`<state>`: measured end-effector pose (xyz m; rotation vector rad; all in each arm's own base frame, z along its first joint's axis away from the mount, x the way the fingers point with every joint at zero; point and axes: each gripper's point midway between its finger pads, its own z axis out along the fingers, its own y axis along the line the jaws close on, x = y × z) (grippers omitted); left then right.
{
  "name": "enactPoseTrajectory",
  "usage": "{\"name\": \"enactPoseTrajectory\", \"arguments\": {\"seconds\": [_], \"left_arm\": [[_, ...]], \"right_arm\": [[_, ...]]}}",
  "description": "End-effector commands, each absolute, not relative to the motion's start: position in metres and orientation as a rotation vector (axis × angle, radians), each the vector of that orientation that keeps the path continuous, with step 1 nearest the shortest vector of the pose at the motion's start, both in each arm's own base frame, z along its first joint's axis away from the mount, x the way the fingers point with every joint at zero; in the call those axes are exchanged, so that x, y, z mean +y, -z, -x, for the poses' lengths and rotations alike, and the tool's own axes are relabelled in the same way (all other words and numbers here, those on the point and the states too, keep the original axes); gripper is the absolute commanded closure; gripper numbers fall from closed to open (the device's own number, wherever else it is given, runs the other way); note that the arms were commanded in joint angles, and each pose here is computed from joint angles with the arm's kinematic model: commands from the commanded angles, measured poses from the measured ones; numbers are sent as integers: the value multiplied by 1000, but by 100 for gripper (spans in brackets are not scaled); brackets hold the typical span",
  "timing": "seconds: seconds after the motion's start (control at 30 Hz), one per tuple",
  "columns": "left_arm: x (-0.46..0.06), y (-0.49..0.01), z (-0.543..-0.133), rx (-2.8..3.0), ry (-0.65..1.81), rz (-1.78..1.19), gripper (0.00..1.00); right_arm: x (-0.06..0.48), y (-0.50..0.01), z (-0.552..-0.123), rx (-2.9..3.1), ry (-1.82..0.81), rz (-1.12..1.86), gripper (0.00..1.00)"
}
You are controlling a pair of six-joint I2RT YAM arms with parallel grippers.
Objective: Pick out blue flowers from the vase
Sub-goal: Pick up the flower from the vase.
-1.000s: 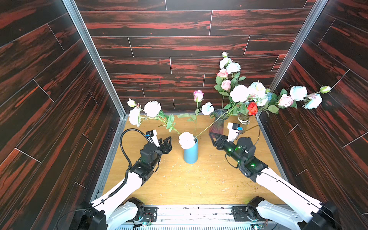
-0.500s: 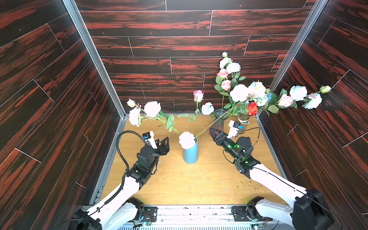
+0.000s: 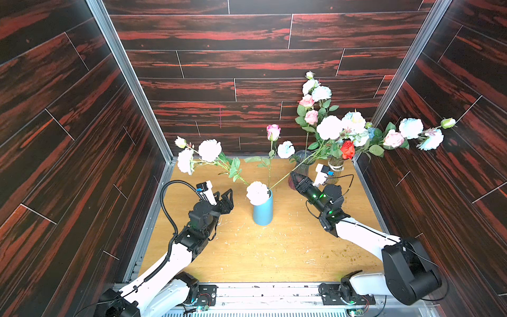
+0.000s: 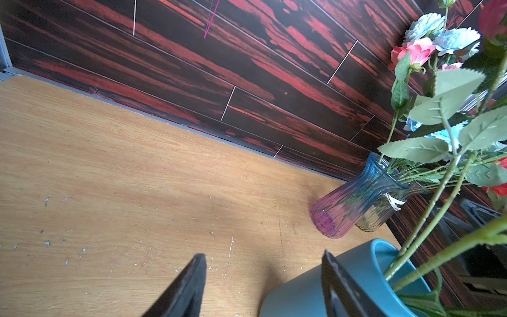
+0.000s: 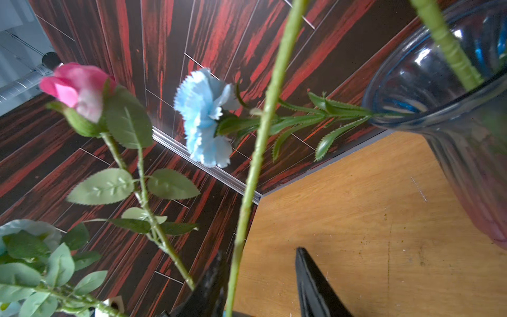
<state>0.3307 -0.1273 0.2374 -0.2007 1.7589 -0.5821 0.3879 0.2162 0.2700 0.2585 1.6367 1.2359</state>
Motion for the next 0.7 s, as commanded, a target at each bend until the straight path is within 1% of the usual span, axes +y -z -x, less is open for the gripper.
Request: {"name": "enactPoseTrajectory", "arguments": {"seconds": [0.0,0.17,0.37,0.53,0.6,0.67], "left_arm": [[-127,-239,-330,1757,565,186,32],[-127,-238,-330,1761,563,186,32],[-127,-237,-331,1762,562,185,32],[-128,-238,-331,1763,562,185,32],[-128,-238,-331,1764,563,186,32],[-128,-237,-331,1765,563,185,32]], "right_arm": [[229,-300,-393,1568,-1304,-172,60],[242,-303,-401,1591,-1317,-116,67],[251,-303,-407,1634,-1306,-70,83],[255,-302,-409,1705,-1232,-24,97],[259,-305,-408,1729,-1189,5,100],[263,-311,-406,1747,-1143,42,100]]}}
